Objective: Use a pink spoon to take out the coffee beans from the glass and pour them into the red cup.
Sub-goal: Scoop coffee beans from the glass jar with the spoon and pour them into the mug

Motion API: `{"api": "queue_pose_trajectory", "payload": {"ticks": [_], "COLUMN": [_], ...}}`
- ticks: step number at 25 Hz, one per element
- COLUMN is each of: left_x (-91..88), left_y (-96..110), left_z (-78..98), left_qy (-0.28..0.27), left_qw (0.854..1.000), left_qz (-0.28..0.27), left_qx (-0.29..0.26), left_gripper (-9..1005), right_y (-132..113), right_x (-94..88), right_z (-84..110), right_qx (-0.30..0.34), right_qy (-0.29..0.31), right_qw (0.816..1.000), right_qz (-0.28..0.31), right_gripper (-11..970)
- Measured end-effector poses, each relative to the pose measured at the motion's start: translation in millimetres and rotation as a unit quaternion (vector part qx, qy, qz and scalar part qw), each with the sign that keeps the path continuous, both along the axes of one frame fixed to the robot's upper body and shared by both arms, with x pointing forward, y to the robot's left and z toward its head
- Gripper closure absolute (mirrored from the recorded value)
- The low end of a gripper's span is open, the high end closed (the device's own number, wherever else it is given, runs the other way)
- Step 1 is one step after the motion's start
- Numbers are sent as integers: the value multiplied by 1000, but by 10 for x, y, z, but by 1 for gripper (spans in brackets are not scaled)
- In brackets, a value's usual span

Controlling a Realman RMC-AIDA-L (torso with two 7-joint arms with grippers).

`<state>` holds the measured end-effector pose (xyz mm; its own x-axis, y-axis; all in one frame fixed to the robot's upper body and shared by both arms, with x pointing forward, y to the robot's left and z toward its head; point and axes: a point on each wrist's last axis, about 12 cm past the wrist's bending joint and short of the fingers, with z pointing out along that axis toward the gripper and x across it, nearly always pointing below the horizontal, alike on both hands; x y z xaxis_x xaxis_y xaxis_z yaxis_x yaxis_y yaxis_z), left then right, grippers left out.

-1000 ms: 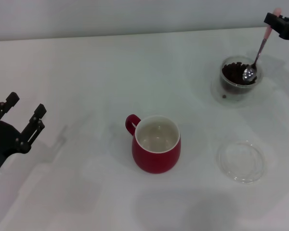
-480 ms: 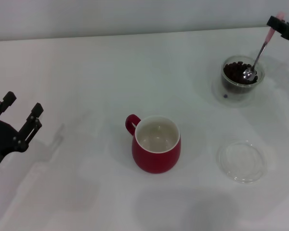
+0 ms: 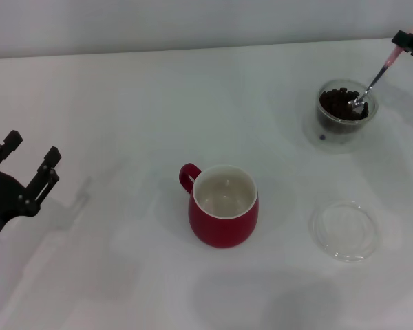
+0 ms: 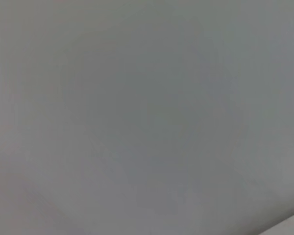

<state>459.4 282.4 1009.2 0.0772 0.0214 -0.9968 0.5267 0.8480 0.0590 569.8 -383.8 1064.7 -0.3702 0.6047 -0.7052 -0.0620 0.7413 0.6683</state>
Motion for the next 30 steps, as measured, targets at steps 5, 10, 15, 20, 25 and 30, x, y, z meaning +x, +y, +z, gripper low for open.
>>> {"api": "queue_pose_trajectory", "payload": {"ticks": [5, 10, 15, 20, 25, 30], "left_x": [2, -5, -3, 7, 2, -2], "left_y": [3, 7, 8, 9, 15, 11], "left_z": [-9, -13, -13, -20, -33, -37], "left_qy": [3, 4, 4, 7, 12, 13], "left_qw": [1000, 1000, 1000, 1000, 1000, 1000], "left_qz": [2, 2, 3, 4, 6, 6], "left_qx": [2, 2, 3, 5, 7, 7], "left_gripper": [345, 345, 345, 345, 345, 345], "right_y": [-45, -78, -84, -66, -75, -101], "right_x": [-62, -129, -156, -160, -173, -192], "right_z": [-41, -118, -165, -178, -173, -175], "right_qx": [45, 84, 102, 115, 133, 145], "right_qy": [-1, 9, 21, 20, 14, 12], "right_qw": [999, 995, 992, 990, 987, 985], "right_qz": [-31, -55, -70, -76, -85, -95], "right_gripper": [811, 811, 811, 811, 811, 811]}}
